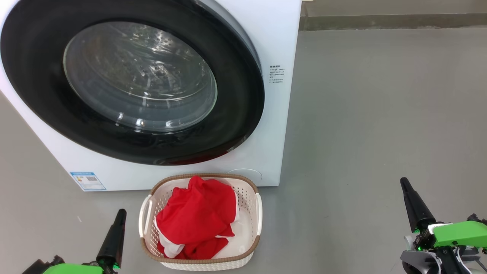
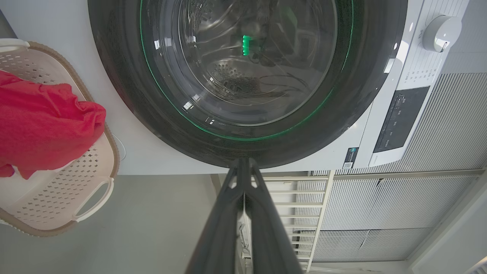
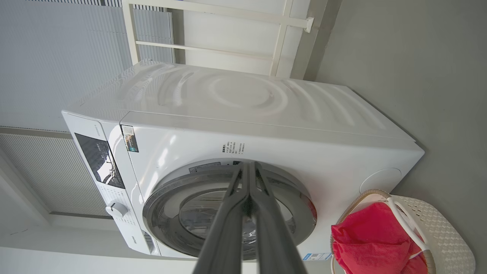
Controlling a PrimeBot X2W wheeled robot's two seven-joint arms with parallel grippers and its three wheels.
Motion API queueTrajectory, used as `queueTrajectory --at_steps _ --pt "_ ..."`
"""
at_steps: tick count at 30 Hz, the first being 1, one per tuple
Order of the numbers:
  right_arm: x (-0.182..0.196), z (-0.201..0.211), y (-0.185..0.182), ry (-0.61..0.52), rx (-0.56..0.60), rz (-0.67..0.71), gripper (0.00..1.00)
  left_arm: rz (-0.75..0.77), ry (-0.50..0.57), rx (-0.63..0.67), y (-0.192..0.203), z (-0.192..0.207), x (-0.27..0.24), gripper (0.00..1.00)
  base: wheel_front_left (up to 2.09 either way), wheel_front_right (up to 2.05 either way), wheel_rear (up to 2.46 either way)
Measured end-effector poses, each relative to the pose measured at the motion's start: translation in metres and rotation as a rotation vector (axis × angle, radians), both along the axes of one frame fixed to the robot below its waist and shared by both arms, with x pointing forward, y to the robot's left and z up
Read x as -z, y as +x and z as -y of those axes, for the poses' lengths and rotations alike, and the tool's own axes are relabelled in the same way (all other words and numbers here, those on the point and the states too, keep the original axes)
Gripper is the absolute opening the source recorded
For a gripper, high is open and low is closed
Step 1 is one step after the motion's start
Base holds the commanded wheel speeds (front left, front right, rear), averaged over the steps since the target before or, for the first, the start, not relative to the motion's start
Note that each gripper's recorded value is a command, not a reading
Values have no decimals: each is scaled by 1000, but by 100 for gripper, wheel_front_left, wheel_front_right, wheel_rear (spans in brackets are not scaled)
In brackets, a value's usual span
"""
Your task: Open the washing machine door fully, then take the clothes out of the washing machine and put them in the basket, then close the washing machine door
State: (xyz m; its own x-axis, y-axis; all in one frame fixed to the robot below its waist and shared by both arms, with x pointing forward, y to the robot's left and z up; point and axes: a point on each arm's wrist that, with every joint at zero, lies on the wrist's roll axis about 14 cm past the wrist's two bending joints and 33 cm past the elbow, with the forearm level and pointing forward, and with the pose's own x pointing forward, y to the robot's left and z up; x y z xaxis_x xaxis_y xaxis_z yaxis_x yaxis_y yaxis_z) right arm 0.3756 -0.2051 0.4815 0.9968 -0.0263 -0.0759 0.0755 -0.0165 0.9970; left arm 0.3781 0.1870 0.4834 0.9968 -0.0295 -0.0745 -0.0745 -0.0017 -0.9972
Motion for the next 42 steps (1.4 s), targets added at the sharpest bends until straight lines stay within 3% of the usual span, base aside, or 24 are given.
queueTrajectory --at_steps 42 --pt "0 0 0 1 1 0 0 0 0 0 0 0 0 0 0 0 0"
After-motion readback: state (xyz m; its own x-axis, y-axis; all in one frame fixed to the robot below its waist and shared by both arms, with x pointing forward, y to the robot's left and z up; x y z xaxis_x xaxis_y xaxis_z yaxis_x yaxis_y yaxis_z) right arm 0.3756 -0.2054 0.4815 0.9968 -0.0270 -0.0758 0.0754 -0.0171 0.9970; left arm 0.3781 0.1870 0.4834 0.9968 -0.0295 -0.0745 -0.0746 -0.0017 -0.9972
